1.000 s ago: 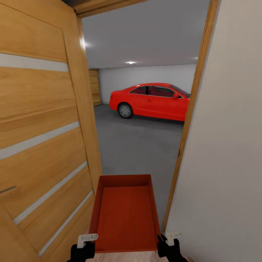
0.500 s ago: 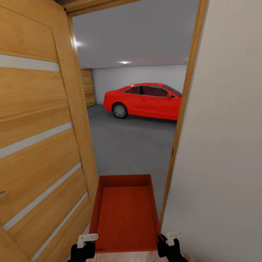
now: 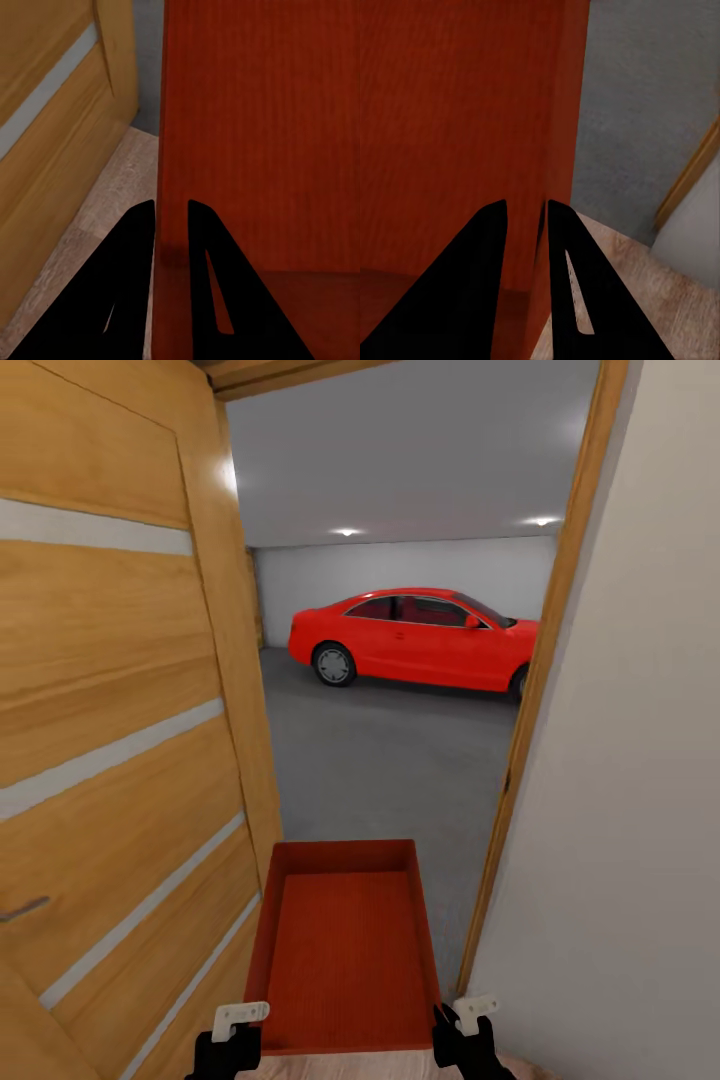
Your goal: Move the two storage containers from the living room to the garage. In the garage, place one container on the floor and stack the other container on top of it (either order is fine).
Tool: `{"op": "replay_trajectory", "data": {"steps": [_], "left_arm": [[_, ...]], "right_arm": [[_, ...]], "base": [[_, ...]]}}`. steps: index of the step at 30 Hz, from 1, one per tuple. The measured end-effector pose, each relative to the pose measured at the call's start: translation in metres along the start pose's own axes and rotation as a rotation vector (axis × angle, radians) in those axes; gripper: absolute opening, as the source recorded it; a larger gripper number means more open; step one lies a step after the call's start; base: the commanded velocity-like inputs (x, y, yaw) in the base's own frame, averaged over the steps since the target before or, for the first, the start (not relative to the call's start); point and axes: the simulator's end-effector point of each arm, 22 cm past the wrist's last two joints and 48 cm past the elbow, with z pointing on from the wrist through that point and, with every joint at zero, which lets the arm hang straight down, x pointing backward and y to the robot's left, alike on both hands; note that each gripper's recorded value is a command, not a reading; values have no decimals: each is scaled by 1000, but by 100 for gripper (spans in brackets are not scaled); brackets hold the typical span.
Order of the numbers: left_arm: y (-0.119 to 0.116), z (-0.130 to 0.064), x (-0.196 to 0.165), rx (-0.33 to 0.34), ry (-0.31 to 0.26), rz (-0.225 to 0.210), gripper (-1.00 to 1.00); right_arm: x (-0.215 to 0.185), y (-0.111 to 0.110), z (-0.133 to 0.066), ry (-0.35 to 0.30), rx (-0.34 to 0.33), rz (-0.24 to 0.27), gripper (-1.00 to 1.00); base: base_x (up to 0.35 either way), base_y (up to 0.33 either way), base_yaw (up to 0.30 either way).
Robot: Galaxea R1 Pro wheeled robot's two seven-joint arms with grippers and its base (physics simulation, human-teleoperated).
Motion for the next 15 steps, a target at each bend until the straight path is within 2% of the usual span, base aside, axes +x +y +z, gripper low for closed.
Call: {"op": "replay_trajectory", "data": {"steps": [6,15], "left_arm": [[0,0,0,0,0,1,-100],[-1,0,0,0,-1,0,-100]], "right_arm": [[0,0,0,0,0,2,-100],[0,-1,0,-1,0,0,-100]], "base": [[65,229,0],[3,13,0]]}}
